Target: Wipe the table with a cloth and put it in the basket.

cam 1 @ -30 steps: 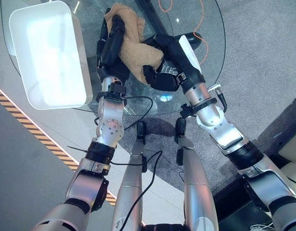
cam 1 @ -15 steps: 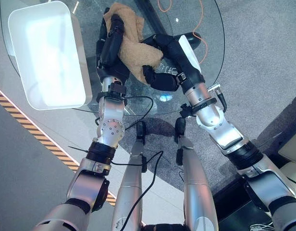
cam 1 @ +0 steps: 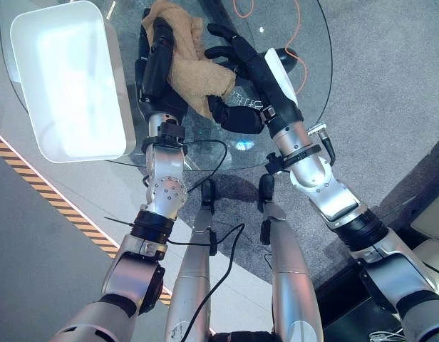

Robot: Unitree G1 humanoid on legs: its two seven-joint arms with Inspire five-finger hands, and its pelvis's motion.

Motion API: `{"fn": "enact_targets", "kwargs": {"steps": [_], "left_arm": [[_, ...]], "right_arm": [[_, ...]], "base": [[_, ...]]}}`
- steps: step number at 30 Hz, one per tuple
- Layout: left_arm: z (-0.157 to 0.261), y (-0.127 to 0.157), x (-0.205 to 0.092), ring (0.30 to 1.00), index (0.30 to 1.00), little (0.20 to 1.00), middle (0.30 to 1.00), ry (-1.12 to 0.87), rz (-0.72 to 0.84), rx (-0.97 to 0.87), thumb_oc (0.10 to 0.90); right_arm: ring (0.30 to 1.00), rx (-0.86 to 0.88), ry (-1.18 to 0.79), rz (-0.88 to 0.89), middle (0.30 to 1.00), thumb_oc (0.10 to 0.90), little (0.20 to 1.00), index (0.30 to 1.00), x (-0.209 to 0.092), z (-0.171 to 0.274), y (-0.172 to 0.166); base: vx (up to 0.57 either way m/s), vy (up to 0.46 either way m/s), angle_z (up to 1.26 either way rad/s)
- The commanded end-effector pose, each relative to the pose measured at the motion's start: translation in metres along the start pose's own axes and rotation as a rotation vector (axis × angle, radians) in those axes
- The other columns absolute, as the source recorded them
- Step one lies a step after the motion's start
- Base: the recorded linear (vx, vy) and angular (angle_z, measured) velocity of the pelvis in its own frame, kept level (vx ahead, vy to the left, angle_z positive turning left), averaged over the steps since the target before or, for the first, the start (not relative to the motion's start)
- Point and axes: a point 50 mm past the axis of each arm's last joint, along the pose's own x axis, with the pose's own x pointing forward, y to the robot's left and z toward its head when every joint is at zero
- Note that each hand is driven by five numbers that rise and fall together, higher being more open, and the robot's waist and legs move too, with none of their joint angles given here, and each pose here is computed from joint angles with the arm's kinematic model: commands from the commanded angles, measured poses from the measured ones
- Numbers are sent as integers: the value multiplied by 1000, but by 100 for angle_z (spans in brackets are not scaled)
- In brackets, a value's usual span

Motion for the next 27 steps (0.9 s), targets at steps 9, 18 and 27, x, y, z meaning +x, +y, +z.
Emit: {"fn": "enact_targets", "kwargs": {"steps": [9,18,27], "left_arm": [[40,-58,13,300,300,200,300,-292,-216,25,100],[54,-56,10,300,300,200,300,-403,-184,47,100],[66,-55,9,300,300,200,300,-473,-177,59,100]], "right_arm": [[900,102,-483,-152,900,800,900,900,20,95,-23],[900,102,-478,-180,900,800,900,900,19,93,-25],[900,95,-473,-225,900,800,900,900,16,90,-31]], "base": [[0,0,0],[0,0,0],[0,0,0]]}}
